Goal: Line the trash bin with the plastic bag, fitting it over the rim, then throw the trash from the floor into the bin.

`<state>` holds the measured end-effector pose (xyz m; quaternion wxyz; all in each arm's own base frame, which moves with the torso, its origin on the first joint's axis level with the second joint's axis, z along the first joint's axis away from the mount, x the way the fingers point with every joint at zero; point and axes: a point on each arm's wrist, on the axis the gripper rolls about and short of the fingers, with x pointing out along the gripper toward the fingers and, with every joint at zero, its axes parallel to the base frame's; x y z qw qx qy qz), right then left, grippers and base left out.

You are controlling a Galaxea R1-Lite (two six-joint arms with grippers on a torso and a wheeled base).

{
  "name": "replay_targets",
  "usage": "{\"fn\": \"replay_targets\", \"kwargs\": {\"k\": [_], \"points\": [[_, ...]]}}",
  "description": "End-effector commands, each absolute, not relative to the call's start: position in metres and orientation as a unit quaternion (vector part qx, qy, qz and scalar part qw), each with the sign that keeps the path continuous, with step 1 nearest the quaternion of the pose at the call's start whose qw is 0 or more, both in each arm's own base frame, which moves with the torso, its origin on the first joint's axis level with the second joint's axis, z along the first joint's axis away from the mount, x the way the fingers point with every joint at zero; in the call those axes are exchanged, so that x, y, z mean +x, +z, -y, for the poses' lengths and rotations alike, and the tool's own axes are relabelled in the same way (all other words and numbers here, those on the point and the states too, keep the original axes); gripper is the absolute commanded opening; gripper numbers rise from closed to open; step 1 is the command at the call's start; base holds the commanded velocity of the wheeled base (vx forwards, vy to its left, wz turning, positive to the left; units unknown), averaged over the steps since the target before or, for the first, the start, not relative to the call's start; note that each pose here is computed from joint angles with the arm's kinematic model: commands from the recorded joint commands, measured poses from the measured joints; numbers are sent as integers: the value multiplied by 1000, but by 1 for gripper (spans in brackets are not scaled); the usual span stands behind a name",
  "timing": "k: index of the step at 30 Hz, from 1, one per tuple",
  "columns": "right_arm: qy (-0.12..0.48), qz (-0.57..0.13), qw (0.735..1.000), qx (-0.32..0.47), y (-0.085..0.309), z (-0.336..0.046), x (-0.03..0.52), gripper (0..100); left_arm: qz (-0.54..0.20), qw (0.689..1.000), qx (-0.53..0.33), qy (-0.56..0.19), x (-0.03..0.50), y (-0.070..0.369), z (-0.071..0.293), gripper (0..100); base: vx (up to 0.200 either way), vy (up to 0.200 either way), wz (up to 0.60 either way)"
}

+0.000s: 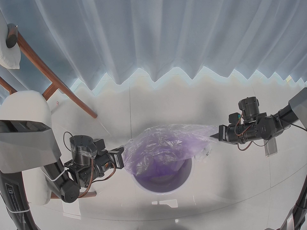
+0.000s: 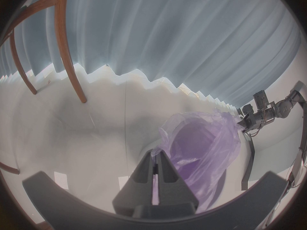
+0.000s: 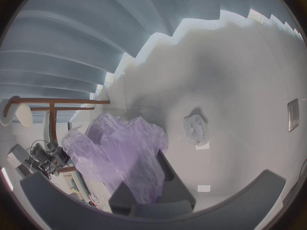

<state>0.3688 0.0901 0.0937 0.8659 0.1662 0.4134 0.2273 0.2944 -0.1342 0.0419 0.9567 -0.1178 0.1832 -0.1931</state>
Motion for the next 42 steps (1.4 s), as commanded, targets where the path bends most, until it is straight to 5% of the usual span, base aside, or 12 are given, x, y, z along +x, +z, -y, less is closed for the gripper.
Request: {"fn": "replay_targets", "kwargs": {"k": [1,22,37,42], "points": [[223,-427,861,165,77,-85,353,0,-220,954,-90,-183,280,13,123,0,0,0,0],[212,-484,833,164,39,-82,318,0,-289,937,-23,-195,247,-24,96,0,0,0,0],[195,-397,879,176,53,-79,333,0,-232,951,-32,-202,262,-4,101,0,0,0,0],[210,-325,898,211,96,-82,334,0,-152,963,-52,-217,270,36,108,0,0,0,0]]}}
